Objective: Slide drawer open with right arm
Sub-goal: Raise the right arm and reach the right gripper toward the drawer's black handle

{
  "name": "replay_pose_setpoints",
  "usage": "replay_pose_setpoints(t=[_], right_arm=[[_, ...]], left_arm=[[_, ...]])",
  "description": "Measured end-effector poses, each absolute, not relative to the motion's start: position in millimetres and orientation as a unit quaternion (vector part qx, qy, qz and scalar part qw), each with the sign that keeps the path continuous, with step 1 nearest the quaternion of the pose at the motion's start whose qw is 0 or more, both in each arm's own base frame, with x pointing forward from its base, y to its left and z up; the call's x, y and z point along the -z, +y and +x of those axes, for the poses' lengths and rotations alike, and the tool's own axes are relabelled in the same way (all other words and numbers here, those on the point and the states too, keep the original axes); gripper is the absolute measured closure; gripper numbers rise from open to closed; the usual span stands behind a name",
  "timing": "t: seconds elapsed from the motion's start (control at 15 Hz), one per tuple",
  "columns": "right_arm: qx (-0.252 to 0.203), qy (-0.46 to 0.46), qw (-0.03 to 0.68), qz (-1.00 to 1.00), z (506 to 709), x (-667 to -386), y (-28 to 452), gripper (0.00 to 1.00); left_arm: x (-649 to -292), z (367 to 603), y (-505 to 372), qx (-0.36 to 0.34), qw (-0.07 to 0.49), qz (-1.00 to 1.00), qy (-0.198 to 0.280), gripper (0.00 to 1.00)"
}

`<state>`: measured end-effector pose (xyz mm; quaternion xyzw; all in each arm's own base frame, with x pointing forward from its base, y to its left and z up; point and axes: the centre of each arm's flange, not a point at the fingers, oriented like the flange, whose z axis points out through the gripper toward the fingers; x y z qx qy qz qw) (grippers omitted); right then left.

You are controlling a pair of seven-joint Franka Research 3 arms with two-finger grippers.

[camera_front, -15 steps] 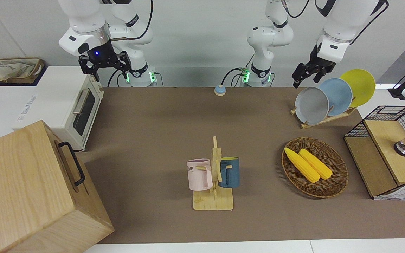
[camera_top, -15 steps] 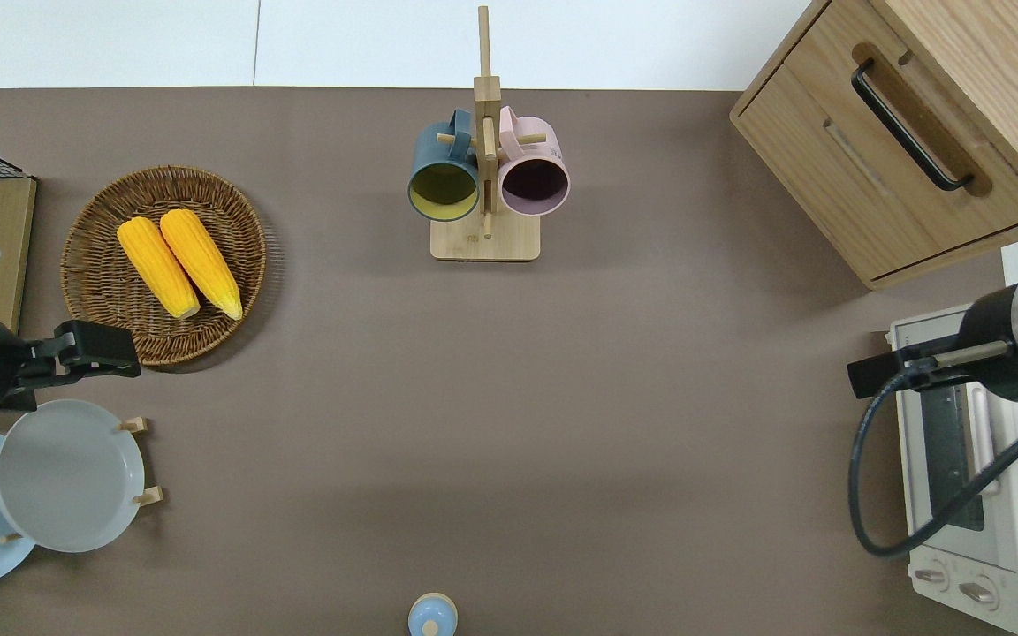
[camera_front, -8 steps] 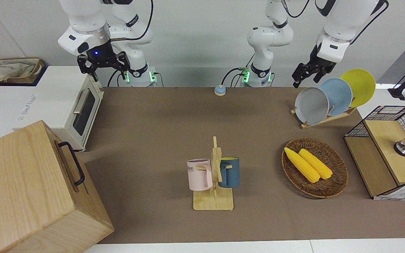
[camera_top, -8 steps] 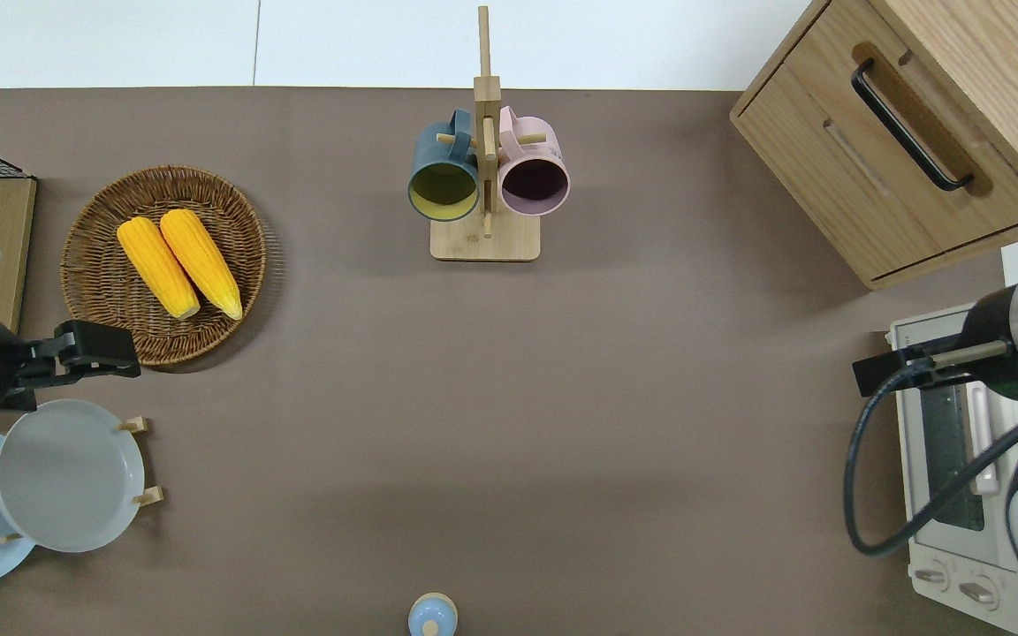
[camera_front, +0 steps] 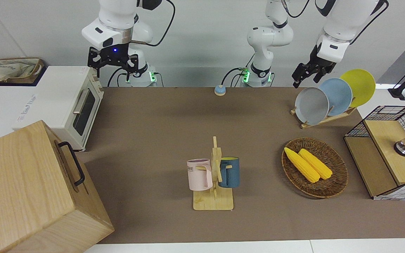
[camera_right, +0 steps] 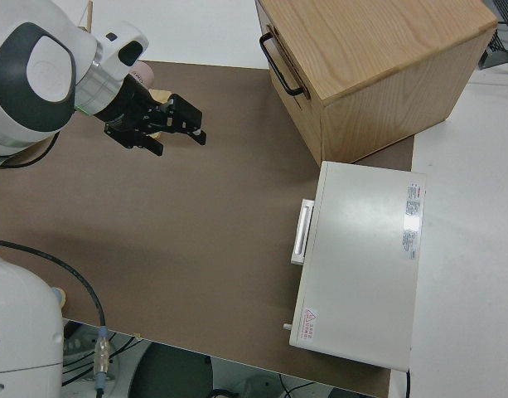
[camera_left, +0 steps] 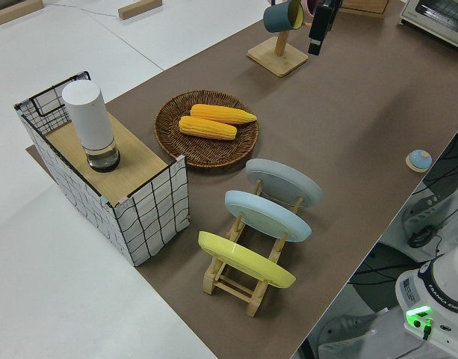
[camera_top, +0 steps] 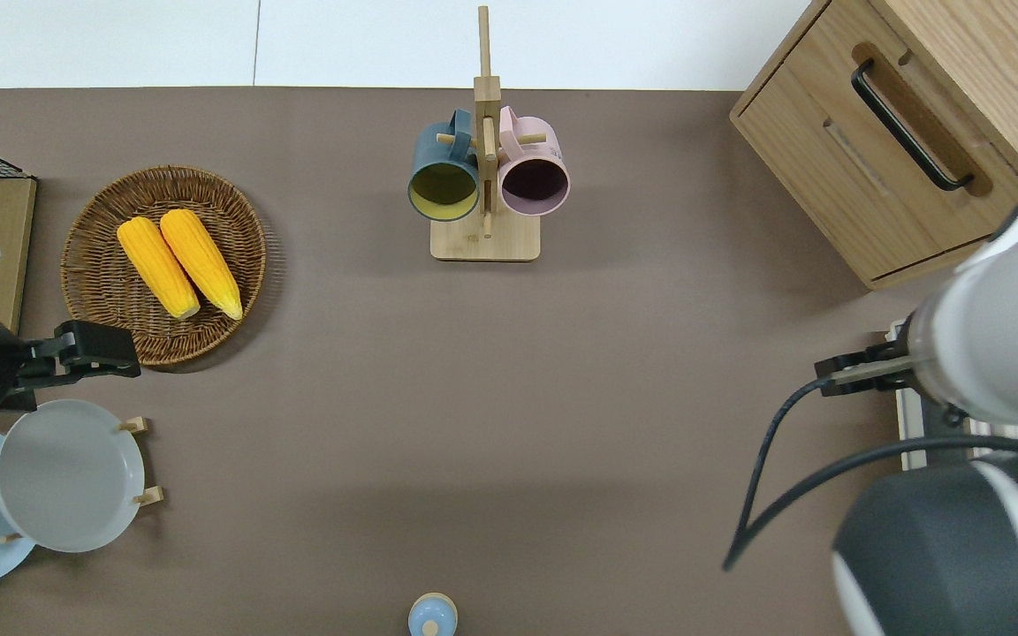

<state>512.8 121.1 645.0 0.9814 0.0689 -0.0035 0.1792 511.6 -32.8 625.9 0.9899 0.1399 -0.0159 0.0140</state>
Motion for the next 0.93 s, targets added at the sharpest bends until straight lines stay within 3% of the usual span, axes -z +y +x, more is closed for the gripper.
replay_pose_setpoints(t=[0.2, 0.6, 0.93], right_arm=[[-0.020, 0.080, 0.248, 0.965, 516.8, -635.4, 141.5, 0.01], [-0.063, 0.081, 0.360, 0.927, 529.5, -588.2, 187.1, 0.01], [-0.102, 0.112, 0.458, 0.876, 554.1, -552.1, 194.1, 0.01]], left_arm=[[-625.9, 511.6, -32.8, 0.016, 0.014, 0.990, 0.140, 0.00], [-625.9, 511.6, -32.8, 0.016, 0.014, 0.990, 0.140, 0.00], [-625.9, 511.6, -32.8, 0.016, 0.014, 0.990, 0.140, 0.00]])
